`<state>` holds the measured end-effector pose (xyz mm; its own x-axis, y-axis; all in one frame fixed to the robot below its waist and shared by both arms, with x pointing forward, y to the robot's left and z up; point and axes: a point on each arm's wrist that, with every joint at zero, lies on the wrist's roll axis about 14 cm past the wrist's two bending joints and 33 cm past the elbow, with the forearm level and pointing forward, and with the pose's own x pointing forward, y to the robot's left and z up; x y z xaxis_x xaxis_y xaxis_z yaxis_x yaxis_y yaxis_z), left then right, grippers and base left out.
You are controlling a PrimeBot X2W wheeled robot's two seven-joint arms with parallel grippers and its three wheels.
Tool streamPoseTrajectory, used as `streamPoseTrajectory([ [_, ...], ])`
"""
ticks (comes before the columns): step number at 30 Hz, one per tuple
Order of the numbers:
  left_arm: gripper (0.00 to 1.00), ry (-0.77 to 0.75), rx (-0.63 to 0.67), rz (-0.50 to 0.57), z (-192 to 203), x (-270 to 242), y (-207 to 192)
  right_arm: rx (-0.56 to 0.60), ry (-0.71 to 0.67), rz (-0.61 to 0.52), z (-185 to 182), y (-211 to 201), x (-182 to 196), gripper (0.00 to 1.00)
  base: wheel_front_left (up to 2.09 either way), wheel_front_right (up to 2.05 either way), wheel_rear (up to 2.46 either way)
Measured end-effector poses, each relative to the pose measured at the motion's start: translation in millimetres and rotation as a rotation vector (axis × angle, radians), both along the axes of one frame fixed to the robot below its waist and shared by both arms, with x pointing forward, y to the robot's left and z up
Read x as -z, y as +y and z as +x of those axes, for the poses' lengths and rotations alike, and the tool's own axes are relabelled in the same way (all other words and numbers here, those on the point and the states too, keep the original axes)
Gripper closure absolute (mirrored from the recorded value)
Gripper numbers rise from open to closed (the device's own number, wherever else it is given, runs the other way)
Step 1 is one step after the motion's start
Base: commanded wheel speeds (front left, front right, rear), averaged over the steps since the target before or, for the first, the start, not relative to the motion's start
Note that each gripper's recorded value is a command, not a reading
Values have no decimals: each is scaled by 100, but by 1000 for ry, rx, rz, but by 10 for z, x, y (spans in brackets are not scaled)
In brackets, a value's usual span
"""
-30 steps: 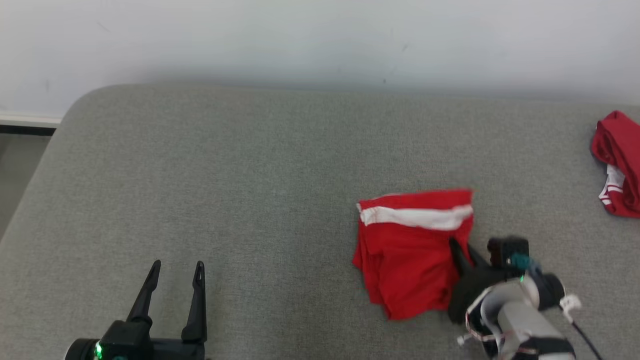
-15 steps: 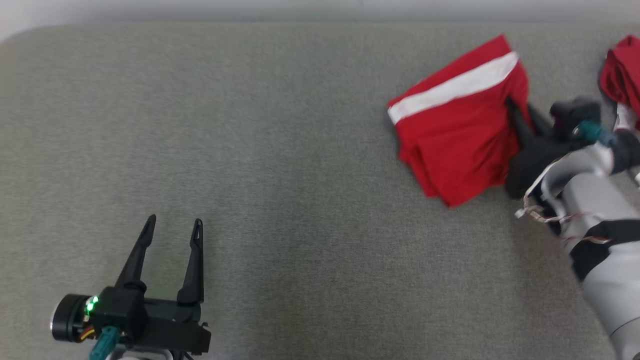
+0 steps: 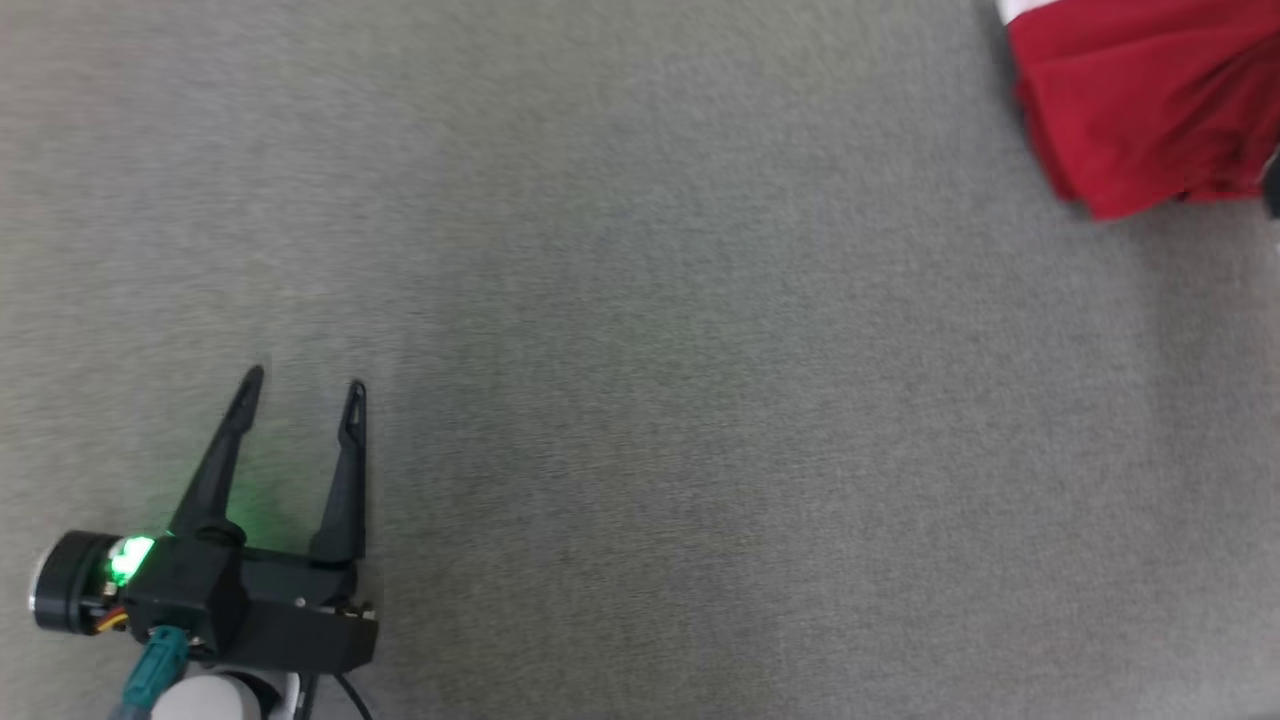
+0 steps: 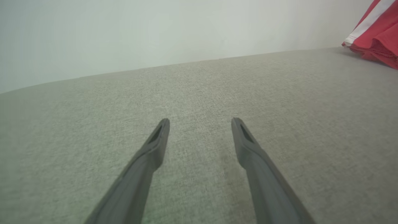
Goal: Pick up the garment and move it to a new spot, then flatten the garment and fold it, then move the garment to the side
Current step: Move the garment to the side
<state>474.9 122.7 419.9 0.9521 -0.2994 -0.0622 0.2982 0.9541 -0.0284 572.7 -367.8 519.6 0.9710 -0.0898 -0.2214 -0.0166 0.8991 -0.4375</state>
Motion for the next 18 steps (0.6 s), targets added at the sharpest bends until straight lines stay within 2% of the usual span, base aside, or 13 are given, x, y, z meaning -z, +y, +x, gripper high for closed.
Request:
streamPoseTrajectory([
  [12,0,6,100,-27,237,252,-306,200,54,-203,-138,-1021,-242,100,0,0,0],
  [18,0,17,113,-34,285,357,-360,234,85,-255,-116,-1179,-141,100,0,0,0],
])
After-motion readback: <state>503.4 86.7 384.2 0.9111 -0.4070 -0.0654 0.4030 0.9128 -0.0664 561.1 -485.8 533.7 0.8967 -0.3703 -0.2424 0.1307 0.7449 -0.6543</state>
